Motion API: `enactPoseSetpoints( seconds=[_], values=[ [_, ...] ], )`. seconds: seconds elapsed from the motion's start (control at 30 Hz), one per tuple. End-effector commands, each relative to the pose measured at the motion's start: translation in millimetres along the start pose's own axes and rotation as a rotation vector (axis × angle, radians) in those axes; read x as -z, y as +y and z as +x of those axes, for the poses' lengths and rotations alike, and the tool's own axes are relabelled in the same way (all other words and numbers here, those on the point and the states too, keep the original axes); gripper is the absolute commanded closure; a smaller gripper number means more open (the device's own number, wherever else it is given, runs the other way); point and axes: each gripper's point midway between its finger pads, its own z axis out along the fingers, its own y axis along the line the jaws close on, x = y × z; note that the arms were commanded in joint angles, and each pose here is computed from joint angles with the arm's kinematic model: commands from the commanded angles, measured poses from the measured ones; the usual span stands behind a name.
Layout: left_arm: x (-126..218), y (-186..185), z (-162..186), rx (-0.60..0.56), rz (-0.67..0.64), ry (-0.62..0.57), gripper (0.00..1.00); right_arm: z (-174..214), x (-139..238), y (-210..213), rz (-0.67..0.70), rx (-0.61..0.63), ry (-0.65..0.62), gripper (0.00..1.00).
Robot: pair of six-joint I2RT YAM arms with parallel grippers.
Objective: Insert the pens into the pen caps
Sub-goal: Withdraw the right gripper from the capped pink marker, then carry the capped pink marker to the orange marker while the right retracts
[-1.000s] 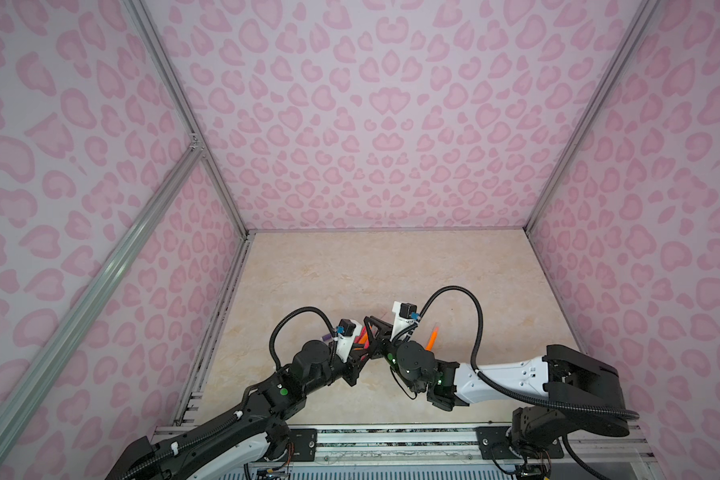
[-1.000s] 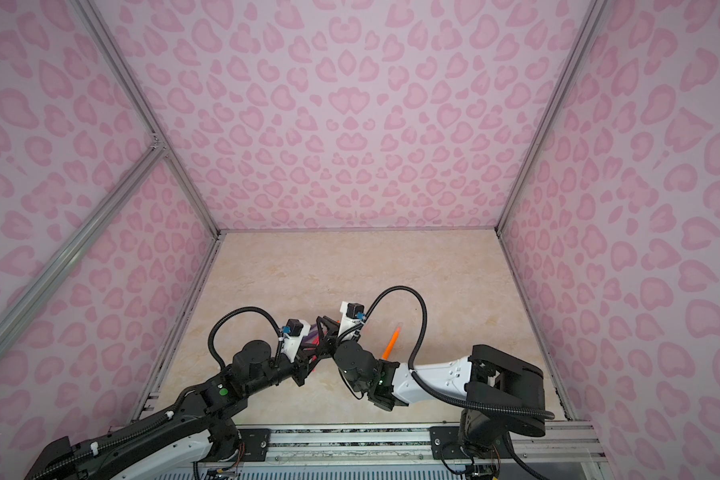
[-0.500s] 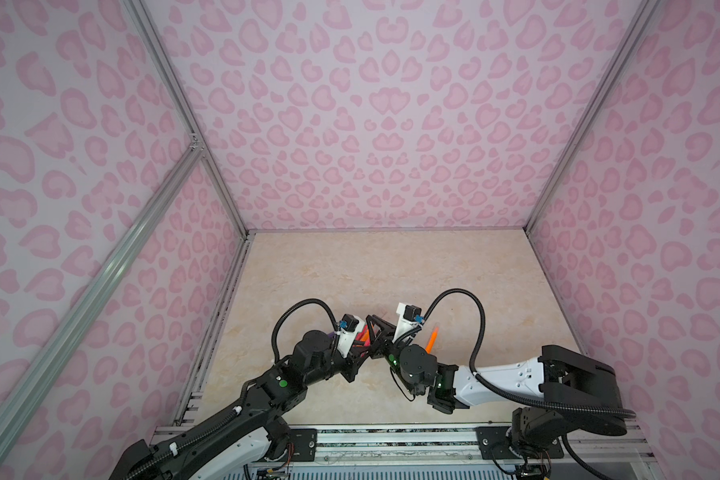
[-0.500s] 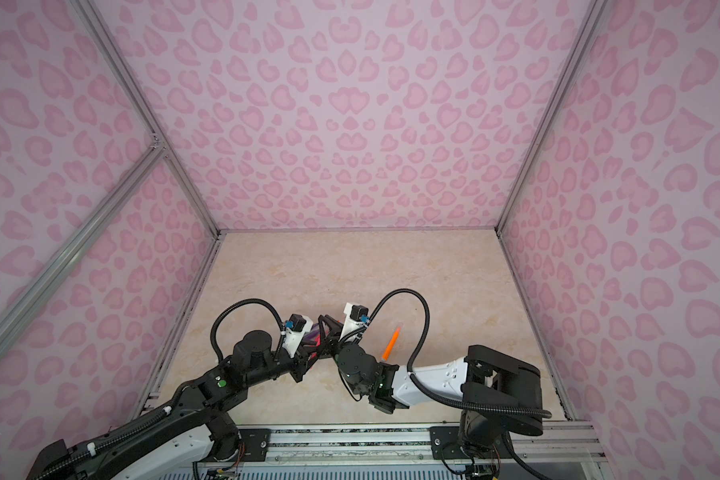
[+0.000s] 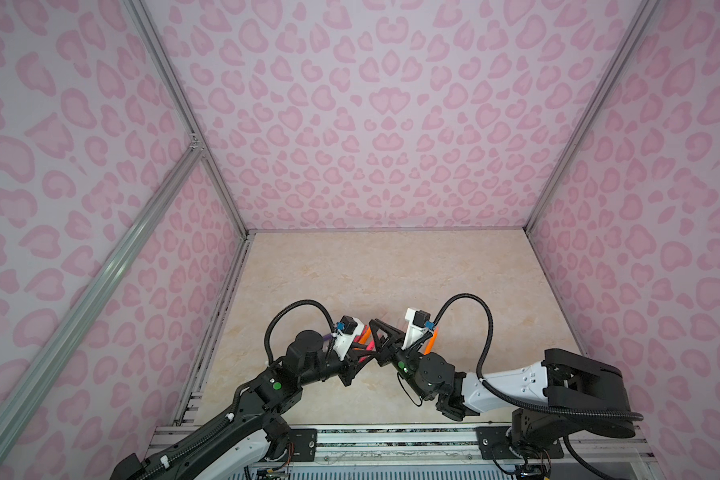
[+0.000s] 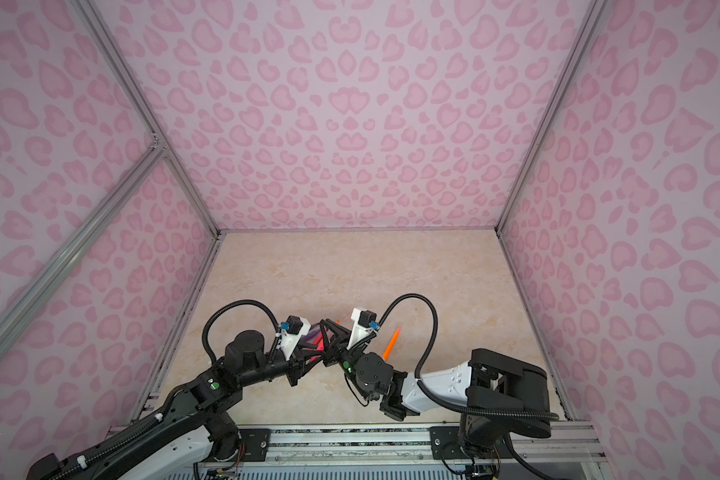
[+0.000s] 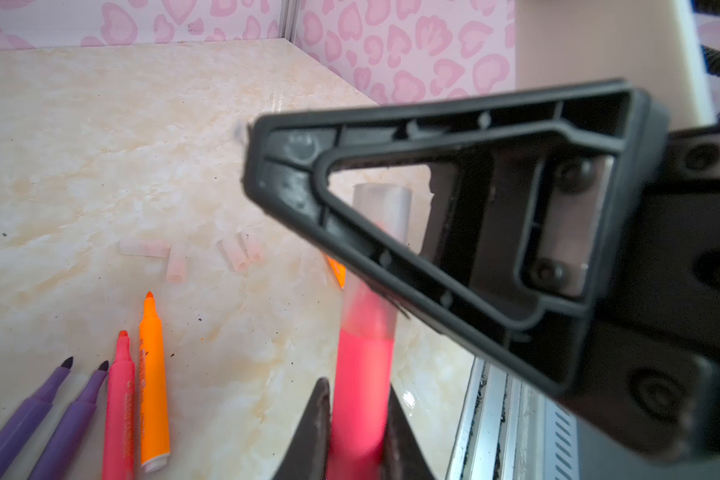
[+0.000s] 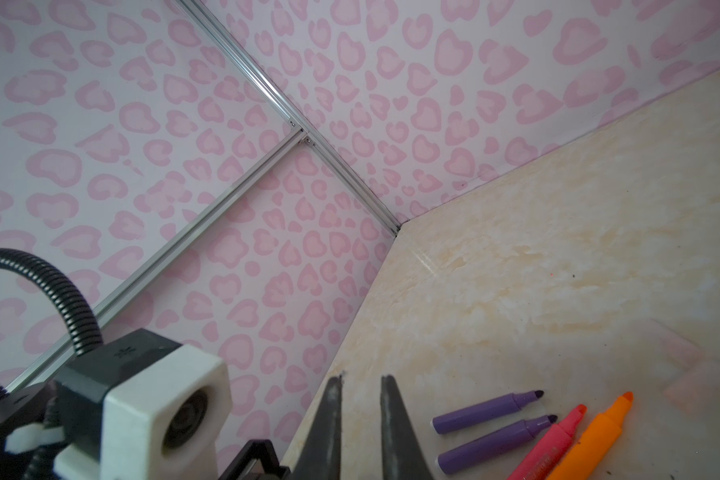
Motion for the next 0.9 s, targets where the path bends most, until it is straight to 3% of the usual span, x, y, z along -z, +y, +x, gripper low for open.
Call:
enactPoseSetpoints(
  seconds=[0.0, 0.07, 0.17, 0.3, 0.6, 0.87],
  values=[
    [29.2, 40.0, -103.6, 0.034, -0.265, -0.430, 0.96, 38.6, 9.6, -13.2, 0.035, 0.142, 0.193, 1.00],
    [23.1, 37.5, -97.9, 0.038, -0.237, -0.408, 0.96, 27.4, 8.0, -18.5, 0.106, 0.162, 0.178, 0.89],
    [13.1, 42.8, -85.7, 0.063, -0.244, -0.358, 0.96, 7.5, 7.7, -26.6, 0.201, 0.194, 0.152, 0.58],
    [0.6, 61.3, -60.7, 0.111, -0.308, -0.294, 0.96, -18.3, 9.6, -42.8, 0.293, 0.186, 0.137, 0.43],
    [-43.2, 83.5, -29.6, 0.145, -0.371, -0.112, 0.97, -78.5, 33.6, -82.6, 0.545, 0.260, 0.038, 0.39],
    [-97.9, 49.5, -10.2, 0.095, -0.266, 0.034, 0.97, -121.6, 69.2, -146.1, 0.726, 0.230, -0.062, 0.40]
  ],
)
